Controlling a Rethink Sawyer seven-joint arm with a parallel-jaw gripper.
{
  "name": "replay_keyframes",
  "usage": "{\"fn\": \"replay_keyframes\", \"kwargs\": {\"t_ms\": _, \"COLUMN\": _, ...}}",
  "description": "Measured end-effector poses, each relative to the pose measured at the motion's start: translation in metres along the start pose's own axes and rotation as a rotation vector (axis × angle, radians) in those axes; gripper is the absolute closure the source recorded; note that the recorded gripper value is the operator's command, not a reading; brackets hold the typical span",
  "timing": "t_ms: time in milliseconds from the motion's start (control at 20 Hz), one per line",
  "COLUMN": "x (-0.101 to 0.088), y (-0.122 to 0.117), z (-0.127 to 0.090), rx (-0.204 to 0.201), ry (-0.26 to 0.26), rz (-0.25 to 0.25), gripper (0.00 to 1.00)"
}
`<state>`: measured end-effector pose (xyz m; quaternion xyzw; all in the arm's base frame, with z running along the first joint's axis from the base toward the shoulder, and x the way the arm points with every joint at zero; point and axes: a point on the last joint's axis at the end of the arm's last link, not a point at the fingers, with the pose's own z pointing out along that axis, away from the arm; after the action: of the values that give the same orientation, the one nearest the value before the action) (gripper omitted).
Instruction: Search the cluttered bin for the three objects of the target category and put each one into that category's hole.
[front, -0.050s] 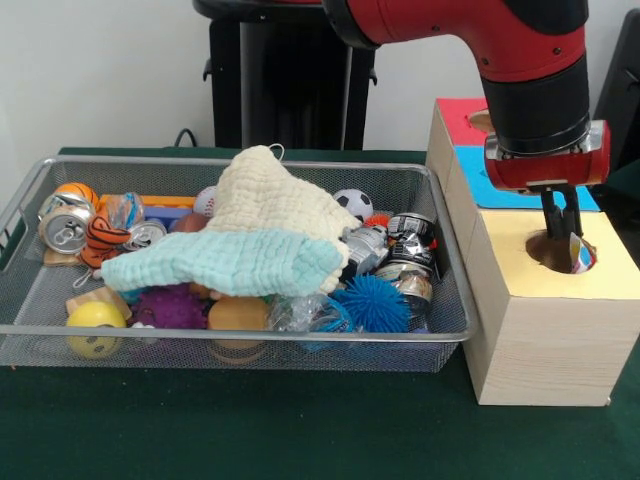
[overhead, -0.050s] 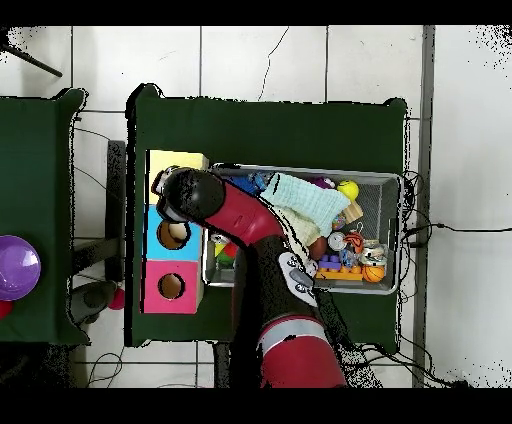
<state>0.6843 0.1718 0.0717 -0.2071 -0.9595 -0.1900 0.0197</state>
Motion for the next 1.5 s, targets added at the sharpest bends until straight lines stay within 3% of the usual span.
{"fn": "replay_keyframes", "kwargs": {"t_ms": 1150, "x": -0.002, "y": 0.003, "z": 0.008, "rx": -0.029, "ry": -0.022, "rz": 0.011, "gripper": 1.00}}
{"fn": "replay_keyframes", "kwargs": {"t_ms": 1500, "x": -0.004, "y": 0.003, "z": 0.014, "rx": -0.028, "ry": -0.056, "rz": 0.012, "gripper": 1.00}}
